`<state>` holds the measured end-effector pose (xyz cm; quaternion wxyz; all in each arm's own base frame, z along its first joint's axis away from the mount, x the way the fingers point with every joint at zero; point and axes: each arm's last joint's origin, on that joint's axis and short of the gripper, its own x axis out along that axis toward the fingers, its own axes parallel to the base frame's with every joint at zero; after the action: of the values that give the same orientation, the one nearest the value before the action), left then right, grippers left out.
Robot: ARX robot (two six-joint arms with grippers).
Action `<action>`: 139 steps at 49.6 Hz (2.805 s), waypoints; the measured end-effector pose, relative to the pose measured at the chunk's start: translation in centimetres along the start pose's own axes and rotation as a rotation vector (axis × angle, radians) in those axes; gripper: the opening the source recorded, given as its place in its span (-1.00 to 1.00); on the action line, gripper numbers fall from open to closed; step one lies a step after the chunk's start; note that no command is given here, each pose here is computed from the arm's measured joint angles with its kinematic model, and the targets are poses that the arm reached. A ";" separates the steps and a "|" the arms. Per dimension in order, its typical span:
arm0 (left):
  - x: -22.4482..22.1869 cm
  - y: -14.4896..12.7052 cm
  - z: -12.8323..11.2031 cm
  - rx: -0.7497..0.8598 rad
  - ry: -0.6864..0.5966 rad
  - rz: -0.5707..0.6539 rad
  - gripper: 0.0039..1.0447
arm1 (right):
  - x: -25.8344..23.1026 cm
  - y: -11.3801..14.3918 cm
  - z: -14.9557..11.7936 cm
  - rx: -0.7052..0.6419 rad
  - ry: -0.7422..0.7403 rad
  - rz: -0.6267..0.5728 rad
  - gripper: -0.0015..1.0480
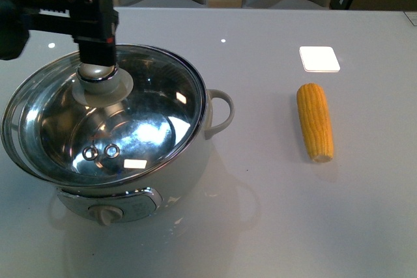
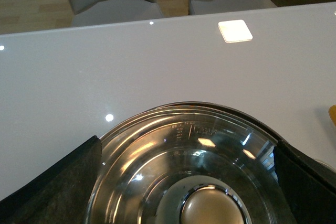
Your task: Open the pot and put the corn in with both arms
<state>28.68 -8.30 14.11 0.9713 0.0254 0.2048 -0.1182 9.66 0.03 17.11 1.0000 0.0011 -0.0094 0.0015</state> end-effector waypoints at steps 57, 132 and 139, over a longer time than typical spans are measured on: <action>3.1 -2.9 -5.1 -0.005 0.113 0.065 0.53 | 0.0 0.0 0.0 0.000 0.000 0.000 0.83; 0.3 2.3 3.3 -0.080 -0.050 0.185 -0.16 | 0.0 0.0 0.0 0.000 0.000 0.000 0.83; 0.0 5.6 3.4 -0.092 -0.074 0.253 -0.16 | 0.0 0.0 0.0 0.000 0.000 0.000 0.83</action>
<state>31.39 -3.17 17.26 0.9855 0.0019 0.1694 0.0140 9.66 0.03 17.09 1.0000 0.0011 -0.0092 0.0015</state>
